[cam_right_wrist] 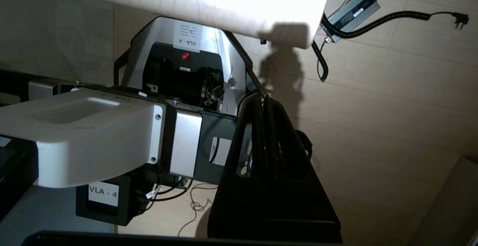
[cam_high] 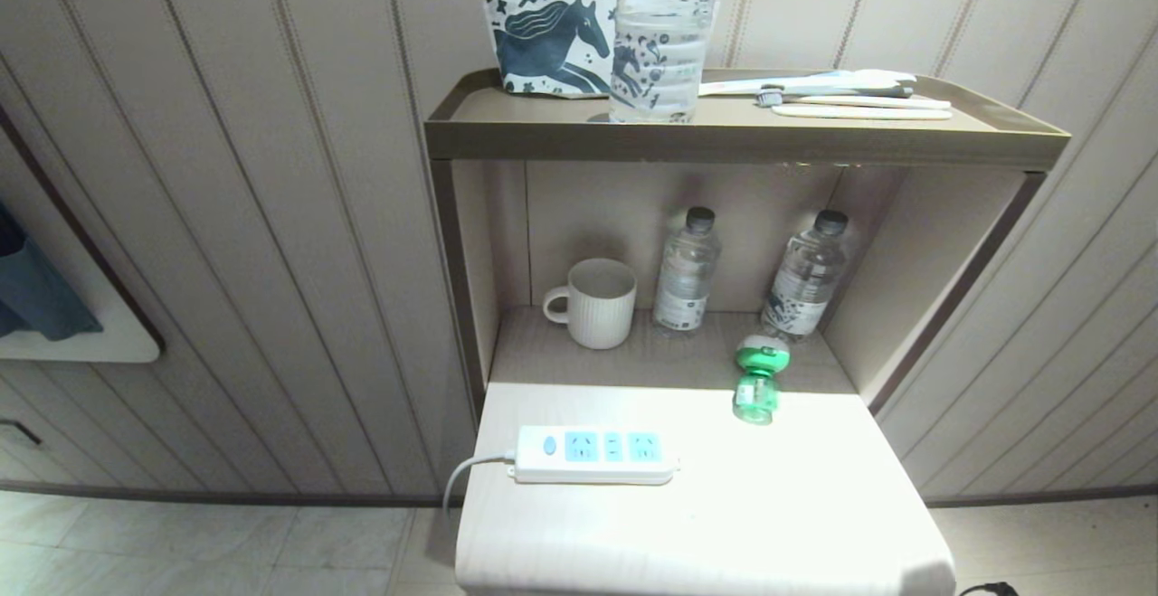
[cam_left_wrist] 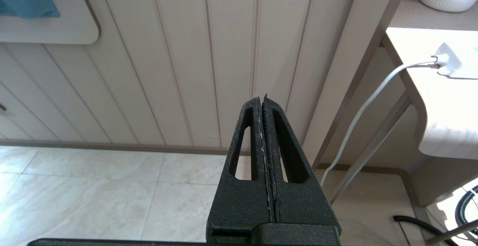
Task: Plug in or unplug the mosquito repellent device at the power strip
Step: Pick up the mosquito repellent liquid
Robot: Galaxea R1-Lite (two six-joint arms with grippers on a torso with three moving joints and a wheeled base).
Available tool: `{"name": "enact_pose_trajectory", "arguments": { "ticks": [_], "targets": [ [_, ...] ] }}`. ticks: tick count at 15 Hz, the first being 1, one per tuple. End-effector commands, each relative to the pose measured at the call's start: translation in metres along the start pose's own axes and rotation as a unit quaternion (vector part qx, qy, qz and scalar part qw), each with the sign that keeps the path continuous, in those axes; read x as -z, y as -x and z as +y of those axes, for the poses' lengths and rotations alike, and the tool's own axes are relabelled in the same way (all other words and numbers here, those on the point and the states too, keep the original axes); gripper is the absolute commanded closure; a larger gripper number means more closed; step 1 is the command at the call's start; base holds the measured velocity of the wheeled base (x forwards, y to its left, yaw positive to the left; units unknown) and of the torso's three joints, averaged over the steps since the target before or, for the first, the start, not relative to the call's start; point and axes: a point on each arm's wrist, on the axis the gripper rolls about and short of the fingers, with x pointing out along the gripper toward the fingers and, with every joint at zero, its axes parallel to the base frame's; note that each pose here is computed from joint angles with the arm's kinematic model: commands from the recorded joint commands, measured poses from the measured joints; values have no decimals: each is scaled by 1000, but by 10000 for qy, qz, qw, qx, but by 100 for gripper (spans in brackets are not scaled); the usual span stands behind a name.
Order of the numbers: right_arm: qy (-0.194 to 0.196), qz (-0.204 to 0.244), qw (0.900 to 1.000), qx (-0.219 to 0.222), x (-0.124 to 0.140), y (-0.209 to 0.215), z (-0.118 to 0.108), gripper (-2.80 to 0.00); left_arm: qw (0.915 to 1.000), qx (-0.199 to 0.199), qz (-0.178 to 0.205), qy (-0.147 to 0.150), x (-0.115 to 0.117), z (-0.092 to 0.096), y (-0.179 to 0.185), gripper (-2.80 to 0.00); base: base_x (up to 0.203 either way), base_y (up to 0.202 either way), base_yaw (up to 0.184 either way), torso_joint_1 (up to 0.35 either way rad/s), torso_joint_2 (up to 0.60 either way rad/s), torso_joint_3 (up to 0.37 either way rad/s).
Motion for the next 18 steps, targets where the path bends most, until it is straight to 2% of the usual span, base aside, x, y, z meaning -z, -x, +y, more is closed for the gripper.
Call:
{"name": "enact_pose_trajectory", "arguments": {
  "ticks": [1,5,8,10,11,12,16,18],
  "targets": [
    [168,422,9990,-10,-22,-39,10,0,10000,1,12,2,0,0,0,0,0,0,0,0,0,0],
    [262,155,9995,83,-48,-97,24,0,10000,-3,12,-5,0,0,0,0,0,0,0,0,0,0],
    [213,-254,9991,277,-62,-127,33,0,10000,-4,5,-5,0,0,0,0,0,0,0,0,0,0],
    [219,-555,9951,787,-66,-147,39,0,10000,-4,4,-5,0,0,0,0,0,0,0,0,0,0],
    [224,-710,9922,998,-68,-156,42,-280,10000,3,-2,-5,0,0,0,0,0,0,0,0,0,0],
    [205,-862,9908,1027,-68,-163,46,-280,10000,-4,7,-5,0,0,0,0,0,0,0,0,0,0],
    [180,-887,9906,1025,-68,-171,53,-280,10000,-4,12,-5,0,0,0,0,0,0,0,0,0,0],
    [17,-954,9888,1151,-67,-177,62,-280,10000,-3,1,-5,0,0,0,0,0,0,0,0,0,0]
  ]
}}
